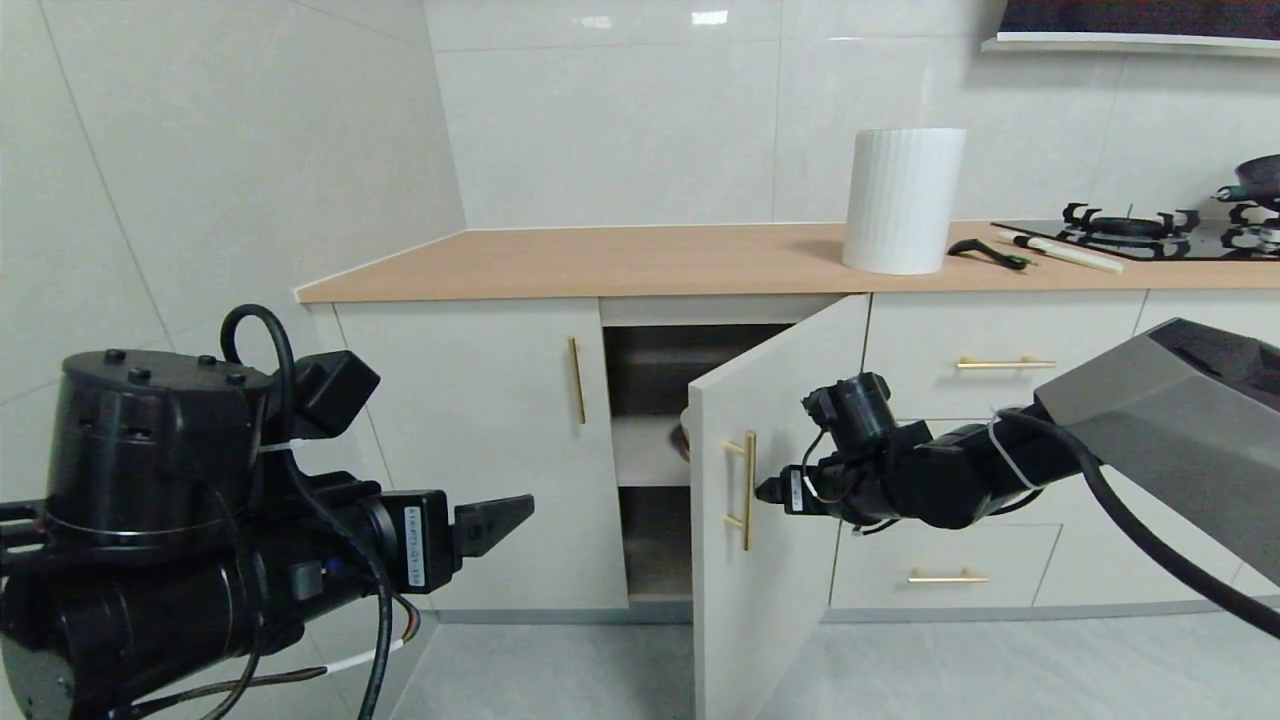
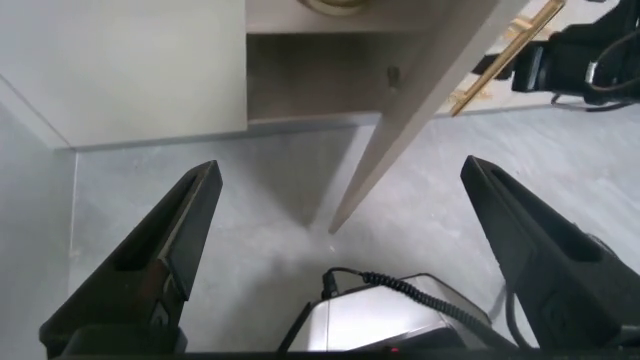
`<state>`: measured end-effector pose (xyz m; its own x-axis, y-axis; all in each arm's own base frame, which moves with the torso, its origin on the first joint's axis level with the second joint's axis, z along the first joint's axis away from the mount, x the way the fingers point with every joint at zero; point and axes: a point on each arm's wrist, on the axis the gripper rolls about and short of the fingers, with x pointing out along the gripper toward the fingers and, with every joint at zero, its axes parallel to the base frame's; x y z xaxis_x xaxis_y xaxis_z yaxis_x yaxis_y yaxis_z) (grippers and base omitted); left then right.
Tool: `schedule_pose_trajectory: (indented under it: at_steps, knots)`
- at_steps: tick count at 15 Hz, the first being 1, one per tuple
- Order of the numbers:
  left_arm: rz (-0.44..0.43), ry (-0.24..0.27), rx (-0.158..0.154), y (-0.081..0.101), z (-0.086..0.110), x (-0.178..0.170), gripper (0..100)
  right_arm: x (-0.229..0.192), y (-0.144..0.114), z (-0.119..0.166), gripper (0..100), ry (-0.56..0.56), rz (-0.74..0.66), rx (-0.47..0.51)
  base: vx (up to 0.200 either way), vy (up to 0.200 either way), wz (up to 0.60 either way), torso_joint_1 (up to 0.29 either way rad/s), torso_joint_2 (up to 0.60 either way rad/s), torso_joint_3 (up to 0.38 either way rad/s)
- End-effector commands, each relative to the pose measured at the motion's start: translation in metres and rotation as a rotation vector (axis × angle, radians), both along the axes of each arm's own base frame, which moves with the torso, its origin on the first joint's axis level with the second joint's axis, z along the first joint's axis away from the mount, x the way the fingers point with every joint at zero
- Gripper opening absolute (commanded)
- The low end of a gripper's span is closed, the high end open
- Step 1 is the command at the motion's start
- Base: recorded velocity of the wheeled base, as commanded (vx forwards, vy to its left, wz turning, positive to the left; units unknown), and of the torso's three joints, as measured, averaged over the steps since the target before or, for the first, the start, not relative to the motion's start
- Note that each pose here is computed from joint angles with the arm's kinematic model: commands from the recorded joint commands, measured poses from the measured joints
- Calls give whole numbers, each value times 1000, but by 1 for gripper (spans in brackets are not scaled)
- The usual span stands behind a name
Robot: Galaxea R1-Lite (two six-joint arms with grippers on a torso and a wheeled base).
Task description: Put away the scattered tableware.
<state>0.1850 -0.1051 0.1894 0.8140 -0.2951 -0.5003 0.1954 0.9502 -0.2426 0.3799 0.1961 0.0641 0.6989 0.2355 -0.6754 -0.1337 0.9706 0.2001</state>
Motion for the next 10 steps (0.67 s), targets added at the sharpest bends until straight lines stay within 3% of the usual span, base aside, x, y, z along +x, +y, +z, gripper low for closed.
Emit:
schedule_pose_trajectory:
  at_steps: [1,3,10]
  knots:
    - [1,0,-1,0,0,0,100,1,1,-4,100,8,-1,-3,200,0,0,7,7,7]
    - [1,2,0,0,-1,1,100,2,2,-4,100,9,-12,14,200,0,0,5,2,0]
    - [0,-1,0,0,0,0,100,27,20,0,100,1,-169,231,0,0,0,0,0,0]
